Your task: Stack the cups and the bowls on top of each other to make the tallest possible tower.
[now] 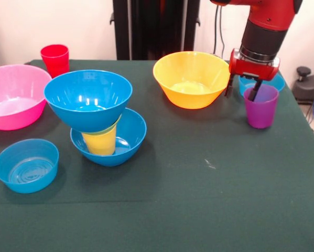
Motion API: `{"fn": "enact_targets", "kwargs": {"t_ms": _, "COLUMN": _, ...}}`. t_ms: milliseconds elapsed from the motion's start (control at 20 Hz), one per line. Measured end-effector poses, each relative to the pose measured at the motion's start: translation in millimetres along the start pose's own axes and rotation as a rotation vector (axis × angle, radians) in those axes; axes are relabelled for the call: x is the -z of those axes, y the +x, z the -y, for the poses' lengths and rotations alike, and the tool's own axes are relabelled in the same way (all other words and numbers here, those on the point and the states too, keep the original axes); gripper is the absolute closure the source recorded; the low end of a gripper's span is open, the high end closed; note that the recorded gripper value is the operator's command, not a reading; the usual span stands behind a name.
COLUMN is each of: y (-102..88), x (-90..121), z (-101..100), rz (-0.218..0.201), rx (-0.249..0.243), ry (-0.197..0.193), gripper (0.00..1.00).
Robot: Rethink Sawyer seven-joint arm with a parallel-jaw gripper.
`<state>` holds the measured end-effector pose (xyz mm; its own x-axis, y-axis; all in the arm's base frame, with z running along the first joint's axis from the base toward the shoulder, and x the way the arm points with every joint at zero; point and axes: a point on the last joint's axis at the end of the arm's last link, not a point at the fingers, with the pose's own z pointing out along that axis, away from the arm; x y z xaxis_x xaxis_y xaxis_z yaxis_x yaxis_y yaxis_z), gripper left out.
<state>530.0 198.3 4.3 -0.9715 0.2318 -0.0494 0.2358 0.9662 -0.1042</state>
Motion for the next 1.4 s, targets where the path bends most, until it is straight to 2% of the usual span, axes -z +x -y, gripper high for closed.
{"fn": "enact_targets", "kwargs": {"t_ms": 300, "y": 0.4, "x": 1.2, "z": 0.5, "rz": 0.004, "rx": 0.002, "ry": 0.005, "gripper": 0.00}}
{"fn": "enact_targets", "kwargs": {"t_ms": 750, "y": 13.0, "x": 4.9, "z": -16.7, "rz": 0.011, "rx": 0.032, "ry": 0.011, "gripper": 0.00}}
{"fn": "enact_targets", "kwargs": {"t_ms": 1150, "y": 23.3, "x": -9.0, "z": -19.6, "rz": 0.007, "rx": 0.040, "ry": 0.018, "gripper": 0.00}}
{"fn": "enact_targets", "kwargs": {"t_ms": 1400, "y": 26.4, "x": -24.9, "z": -18.9, "rz": 0.026, "rx": 0.040, "ry": 0.005, "gripper": 0.00}}
